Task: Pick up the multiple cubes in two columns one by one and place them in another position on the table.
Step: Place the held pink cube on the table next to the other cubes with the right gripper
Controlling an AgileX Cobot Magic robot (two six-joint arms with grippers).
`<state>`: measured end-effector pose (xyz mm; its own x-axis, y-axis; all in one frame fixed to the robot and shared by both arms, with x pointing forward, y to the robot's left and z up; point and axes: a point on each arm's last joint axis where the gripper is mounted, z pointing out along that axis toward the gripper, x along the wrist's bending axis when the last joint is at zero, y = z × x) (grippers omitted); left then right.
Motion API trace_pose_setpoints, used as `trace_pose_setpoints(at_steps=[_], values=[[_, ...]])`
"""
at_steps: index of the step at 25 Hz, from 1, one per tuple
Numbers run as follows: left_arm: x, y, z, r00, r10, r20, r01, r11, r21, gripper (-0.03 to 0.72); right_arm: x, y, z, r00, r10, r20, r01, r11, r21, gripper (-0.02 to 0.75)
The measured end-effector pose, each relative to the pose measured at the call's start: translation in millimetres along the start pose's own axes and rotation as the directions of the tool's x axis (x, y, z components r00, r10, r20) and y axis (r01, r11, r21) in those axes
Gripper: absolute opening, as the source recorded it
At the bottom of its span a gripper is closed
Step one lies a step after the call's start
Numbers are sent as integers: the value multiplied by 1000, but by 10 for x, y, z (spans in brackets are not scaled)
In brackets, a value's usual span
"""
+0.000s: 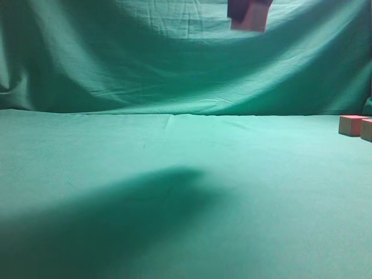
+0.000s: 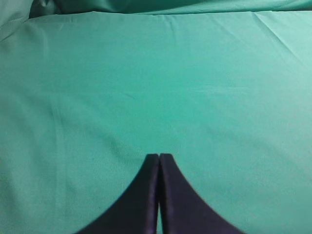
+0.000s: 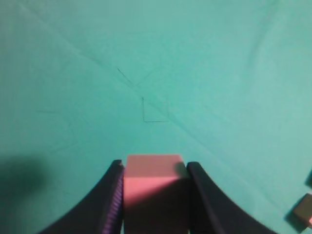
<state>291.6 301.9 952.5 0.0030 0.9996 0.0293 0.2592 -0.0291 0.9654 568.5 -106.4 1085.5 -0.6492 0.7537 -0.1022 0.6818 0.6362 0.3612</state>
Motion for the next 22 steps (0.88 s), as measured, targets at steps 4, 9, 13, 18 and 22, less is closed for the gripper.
trace_pose_setpoints(at_steps=[4,9,13,18,22], values=[[0,0,0,1000,0,0,0,1000,0,0,-13,119,369,998,-66,-22,68,994,82,274],[0,0,0,1000,0,0,0,1000,0,0,-4,145,787,986,-159,-59,166,974,152,274],[0,0,0,1000,0,0,0,1000,0,0,-5,183,967,977,-203,-60,209,969,130,274],[0,0,0,1000,0,0,0,1000,0,0,-3,223,1146,962,-265,-61,270,957,101,274],[0,0,0,1000,0,0,0,1000,0,0,-1,244,1278,960,-270,-68,276,955,109,274]])
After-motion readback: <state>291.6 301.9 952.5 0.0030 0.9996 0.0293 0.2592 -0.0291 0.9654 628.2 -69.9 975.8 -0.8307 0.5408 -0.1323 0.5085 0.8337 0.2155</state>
